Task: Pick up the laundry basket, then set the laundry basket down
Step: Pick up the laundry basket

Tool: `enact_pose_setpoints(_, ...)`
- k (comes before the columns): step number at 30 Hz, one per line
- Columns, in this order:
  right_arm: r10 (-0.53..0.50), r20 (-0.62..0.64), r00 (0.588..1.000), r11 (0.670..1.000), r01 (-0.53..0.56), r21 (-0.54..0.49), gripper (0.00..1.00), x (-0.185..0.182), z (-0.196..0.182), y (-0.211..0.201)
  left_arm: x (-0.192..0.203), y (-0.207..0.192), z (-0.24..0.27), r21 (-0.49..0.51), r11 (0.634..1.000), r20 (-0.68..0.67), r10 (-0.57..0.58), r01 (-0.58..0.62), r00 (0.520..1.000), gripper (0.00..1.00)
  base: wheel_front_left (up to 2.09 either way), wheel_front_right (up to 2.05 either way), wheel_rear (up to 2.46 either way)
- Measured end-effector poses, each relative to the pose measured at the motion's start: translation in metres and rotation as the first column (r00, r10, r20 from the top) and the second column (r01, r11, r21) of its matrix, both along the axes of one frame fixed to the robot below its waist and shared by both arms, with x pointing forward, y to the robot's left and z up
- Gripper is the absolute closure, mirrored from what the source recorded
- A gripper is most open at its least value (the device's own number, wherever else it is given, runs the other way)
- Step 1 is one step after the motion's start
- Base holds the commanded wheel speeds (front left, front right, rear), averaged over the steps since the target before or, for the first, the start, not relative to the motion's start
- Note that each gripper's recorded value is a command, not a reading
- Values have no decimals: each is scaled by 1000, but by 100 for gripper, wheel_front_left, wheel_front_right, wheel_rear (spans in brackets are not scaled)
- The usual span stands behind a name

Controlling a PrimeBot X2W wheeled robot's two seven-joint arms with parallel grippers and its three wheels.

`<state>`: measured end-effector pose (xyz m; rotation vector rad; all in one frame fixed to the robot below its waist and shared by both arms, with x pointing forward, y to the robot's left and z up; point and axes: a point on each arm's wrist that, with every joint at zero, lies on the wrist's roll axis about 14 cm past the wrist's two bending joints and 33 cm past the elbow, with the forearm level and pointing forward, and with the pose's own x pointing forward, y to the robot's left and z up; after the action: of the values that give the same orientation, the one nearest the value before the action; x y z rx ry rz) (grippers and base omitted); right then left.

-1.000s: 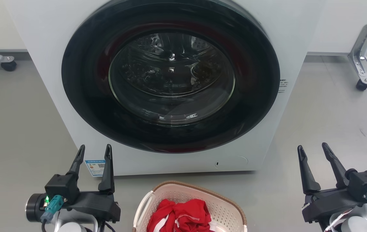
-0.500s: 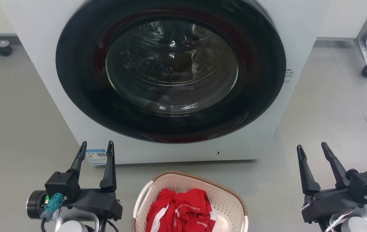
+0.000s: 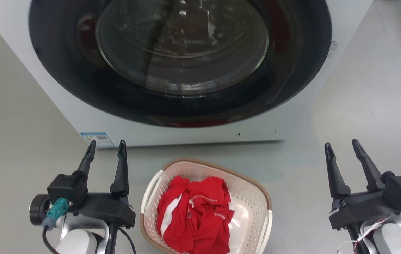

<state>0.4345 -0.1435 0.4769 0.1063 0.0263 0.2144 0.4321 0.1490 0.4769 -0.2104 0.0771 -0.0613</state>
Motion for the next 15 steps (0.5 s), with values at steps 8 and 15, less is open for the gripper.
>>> enact_pose_setpoints(8,3,-64,998,1000,-3,3,0,18,-30,0,20,-11,-34,-6,1000,-87,-30,29,996,0,0,0,0)
enact_pose_setpoints(15,1,-123,992,1000,-1,5,0,33,-60,-1,30,-14,-82,-8,999,-221,-43,42,974,0,0,0,0)
